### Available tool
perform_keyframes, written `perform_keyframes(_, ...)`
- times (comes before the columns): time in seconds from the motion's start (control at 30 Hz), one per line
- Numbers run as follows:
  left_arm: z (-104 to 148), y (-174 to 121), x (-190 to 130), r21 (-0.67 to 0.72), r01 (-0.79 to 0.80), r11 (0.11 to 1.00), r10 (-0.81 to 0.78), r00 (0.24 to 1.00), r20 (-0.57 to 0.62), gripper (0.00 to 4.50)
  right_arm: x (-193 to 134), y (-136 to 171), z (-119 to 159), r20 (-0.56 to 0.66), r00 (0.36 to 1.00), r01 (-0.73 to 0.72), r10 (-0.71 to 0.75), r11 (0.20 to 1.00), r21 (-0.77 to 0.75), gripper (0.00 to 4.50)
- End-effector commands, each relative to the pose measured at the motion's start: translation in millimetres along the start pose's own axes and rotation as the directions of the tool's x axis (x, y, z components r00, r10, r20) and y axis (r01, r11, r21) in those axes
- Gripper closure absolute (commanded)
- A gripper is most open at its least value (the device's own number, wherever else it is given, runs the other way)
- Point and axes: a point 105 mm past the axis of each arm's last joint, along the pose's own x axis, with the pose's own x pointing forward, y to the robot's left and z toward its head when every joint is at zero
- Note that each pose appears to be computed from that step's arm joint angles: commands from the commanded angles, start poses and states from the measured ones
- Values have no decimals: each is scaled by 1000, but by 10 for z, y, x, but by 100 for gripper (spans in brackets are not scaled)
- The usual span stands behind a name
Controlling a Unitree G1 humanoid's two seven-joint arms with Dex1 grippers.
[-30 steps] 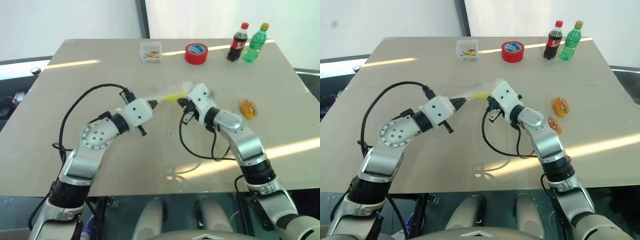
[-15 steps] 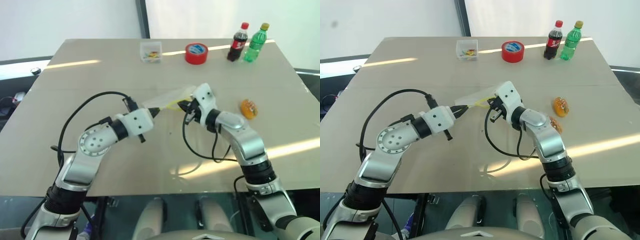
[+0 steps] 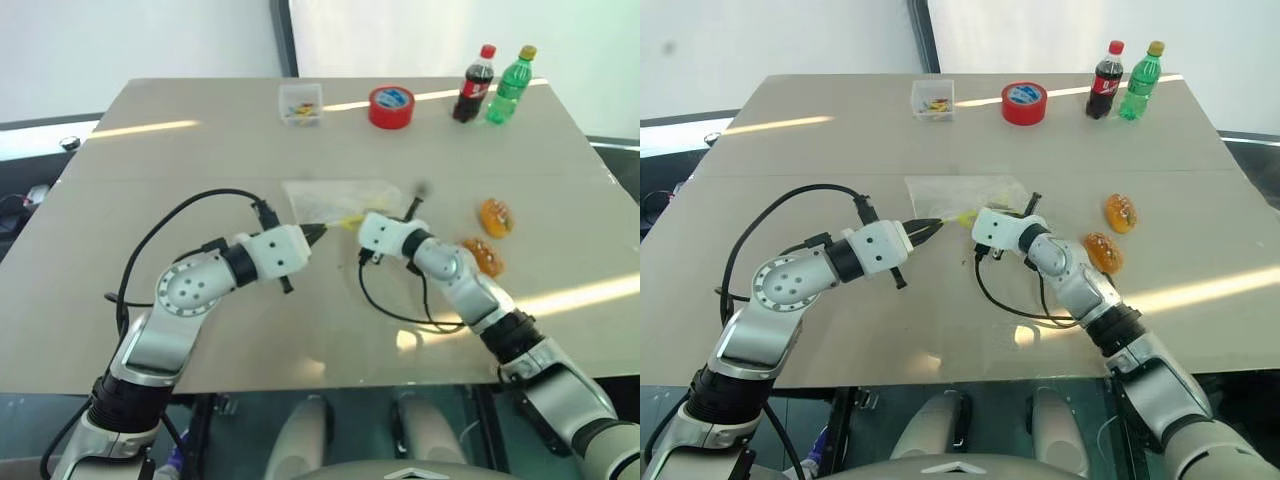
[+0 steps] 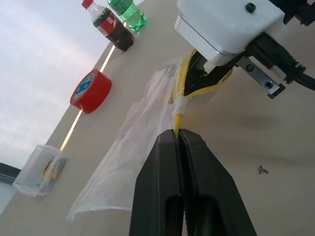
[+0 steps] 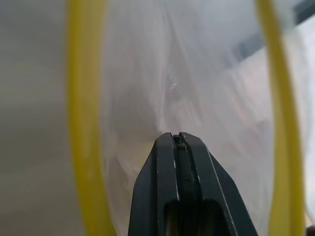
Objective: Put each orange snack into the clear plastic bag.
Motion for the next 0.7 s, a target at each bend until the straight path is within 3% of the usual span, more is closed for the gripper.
perform_keyframes(0.03, 41, 72, -35, 8, -26, 1000, 26, 1000, 8, 450, 25, -147, 146, 68, 996, 68, -64, 995, -70, 395)
perform_keyframes(0.1, 31, 68, -37, 6, -28, 1000, 28, 1000, 3, 450, 27, -137, 121, 60, 996, 63, -58, 995, -72, 316)
perform_keyframes(0.13, 20, 71, -40, 1, -31, 1000, 31, 1000, -2, 450, 27, -132, 113, 57, 997, 61, -57, 995, -73, 306)
perform_keyframes(0.17, 6, 79, -41, -9, -38, 999, 38, 999, -7, 450, 24, -127, 115, 59, 997, 57, -53, 995, -77, 248)
perform_keyframes(0.23, -12, 92, -42, -25, -46, 999, 46, 999, -13, 450, 18, -130, 126, 64, 997, 59, -53, 994, -91, 185)
perform_keyframes(0.37, -40, 120, -40, -41, -66, 997, 65, 998, -25, 450, 5, -181, 124, 62, 996, 68, -61, 991, -117, 12)
perform_keyframes(0.5, -88, 162, -40, -74, -102, 992, 99, 994, -46, 450, -27, -282, 84, 45, 995, 94, -90, 992, -88, 5)
perform_keyframes(0.7, -212, 250, -30, -106, -153, 982, 143, 985, -100, 450, -239, -374, 128, 72, 994, 74, -82, 991, 110, 5)
